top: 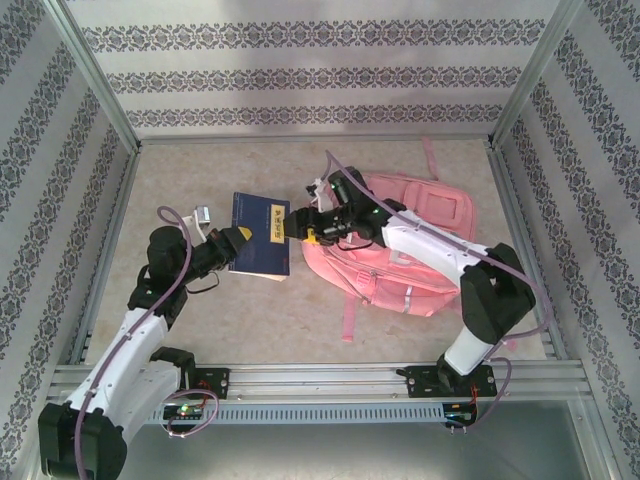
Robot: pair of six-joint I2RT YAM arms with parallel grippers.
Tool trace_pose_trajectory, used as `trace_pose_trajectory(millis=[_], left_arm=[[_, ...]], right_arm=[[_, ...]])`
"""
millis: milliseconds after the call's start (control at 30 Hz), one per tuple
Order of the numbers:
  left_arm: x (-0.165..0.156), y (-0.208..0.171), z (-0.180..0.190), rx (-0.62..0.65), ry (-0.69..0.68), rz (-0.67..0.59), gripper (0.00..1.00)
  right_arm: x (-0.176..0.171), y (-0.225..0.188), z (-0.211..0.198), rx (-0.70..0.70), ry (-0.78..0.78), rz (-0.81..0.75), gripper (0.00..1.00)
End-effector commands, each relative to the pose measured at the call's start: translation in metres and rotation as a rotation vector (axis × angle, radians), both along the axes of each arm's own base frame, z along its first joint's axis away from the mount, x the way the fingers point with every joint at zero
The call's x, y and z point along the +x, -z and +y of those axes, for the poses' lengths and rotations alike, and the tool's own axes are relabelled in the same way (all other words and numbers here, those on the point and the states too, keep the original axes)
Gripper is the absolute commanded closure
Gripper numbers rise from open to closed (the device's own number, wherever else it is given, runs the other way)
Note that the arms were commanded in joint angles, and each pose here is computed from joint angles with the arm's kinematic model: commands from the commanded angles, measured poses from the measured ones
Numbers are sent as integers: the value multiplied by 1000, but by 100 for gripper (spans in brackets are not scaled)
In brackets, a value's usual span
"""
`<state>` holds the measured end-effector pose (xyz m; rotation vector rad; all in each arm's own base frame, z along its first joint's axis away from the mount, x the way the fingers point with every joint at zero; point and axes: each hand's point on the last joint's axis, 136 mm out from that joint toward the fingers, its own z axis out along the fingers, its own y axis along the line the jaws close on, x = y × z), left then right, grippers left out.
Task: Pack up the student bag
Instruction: Pass the book.
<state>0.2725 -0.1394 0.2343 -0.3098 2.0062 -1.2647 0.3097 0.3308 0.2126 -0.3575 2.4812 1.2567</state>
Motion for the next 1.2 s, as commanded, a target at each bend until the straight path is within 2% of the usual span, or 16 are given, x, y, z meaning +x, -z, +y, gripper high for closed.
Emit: trace_pose_trajectory(millis=[0,133,233,367,467,567,767,833,1000,1167], left_arm=[[-18,-27,-12,126,141,-148,100],[-25,-49,-24,168,234,-216,100],[-39,-68,-34,293,331,-337,100],[-53,-92,-44,386,461,-451,100],[-60,-103,-63,321,625,-516,100],[-62,-106,-77,283,730,-514,100],[-88,-111,-85,330,796,-678,100],[-91,-113,-84,333,791,-704,100],[-88,-108,-84,340,796,-684,100],[-86,-108,-84,355,783,-687,100]], right_arm=[[13,-29,-48,-137,2,-261,33],[1,-80,-43,-9,-181,-543,31],[-20,-104,-33,37,-356,-741,29],[-35,-127,-24,96,-496,-830,28],[-48,-134,-20,135,-573,-901,27],[-58,-130,-18,116,-624,-982,26],[-57,-124,-19,74,-633,-1008,27],[-62,-124,-18,113,-655,-972,32],[-82,-132,-13,263,-714,-867,55],[-107,-136,-12,404,-779,-737,67]])
